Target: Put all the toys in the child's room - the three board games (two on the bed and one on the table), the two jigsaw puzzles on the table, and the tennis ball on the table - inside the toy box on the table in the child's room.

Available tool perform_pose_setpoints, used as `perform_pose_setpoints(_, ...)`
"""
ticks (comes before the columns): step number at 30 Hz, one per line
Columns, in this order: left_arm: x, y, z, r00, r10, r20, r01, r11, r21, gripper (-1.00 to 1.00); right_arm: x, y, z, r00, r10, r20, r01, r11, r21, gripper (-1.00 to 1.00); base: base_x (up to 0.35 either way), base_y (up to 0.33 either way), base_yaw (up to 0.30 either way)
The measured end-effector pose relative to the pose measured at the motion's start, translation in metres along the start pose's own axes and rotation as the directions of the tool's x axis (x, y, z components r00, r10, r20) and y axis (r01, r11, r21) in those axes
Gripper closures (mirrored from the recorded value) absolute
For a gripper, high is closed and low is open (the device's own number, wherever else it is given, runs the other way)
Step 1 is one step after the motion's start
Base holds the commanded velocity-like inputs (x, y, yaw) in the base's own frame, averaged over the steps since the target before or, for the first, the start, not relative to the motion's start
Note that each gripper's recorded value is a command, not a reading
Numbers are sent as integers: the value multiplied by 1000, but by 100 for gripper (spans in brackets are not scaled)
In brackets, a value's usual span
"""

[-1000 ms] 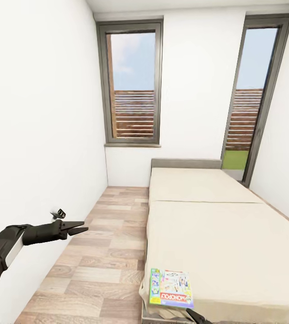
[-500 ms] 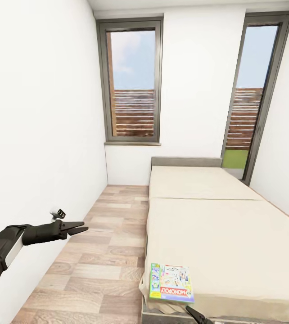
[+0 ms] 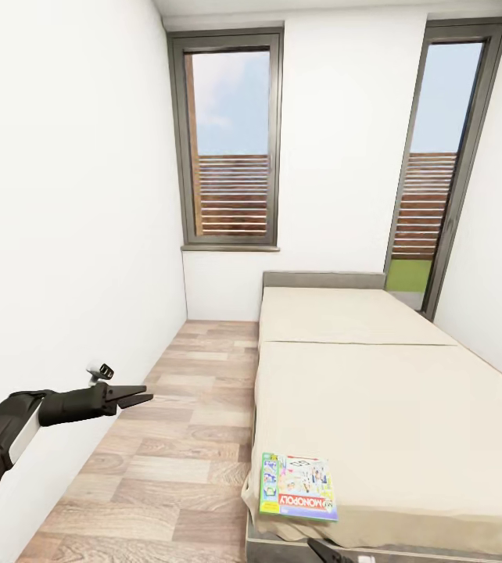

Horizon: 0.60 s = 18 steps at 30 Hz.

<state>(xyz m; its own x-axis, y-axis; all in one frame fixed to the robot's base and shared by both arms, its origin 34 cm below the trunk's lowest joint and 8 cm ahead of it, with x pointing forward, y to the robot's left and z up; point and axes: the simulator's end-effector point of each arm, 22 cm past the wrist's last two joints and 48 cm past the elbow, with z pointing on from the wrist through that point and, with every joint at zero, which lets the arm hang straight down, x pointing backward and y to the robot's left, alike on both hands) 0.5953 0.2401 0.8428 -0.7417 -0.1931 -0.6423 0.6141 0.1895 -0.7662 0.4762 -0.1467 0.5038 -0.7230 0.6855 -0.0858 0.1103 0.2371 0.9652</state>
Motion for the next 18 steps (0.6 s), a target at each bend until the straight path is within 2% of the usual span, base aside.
perform_pose_setpoints(7,0,0,0,1000,0,0,0,1000,0,-100,1,12,0,1000,-17,-4,17,998,-55,-100,0,0,0)
perform_pose_setpoints(18,0,0,0,1000,0,0,0,1000,0,-100,-1,16,-1,999,-34,7,34,997,-73,-100,0,0,0)
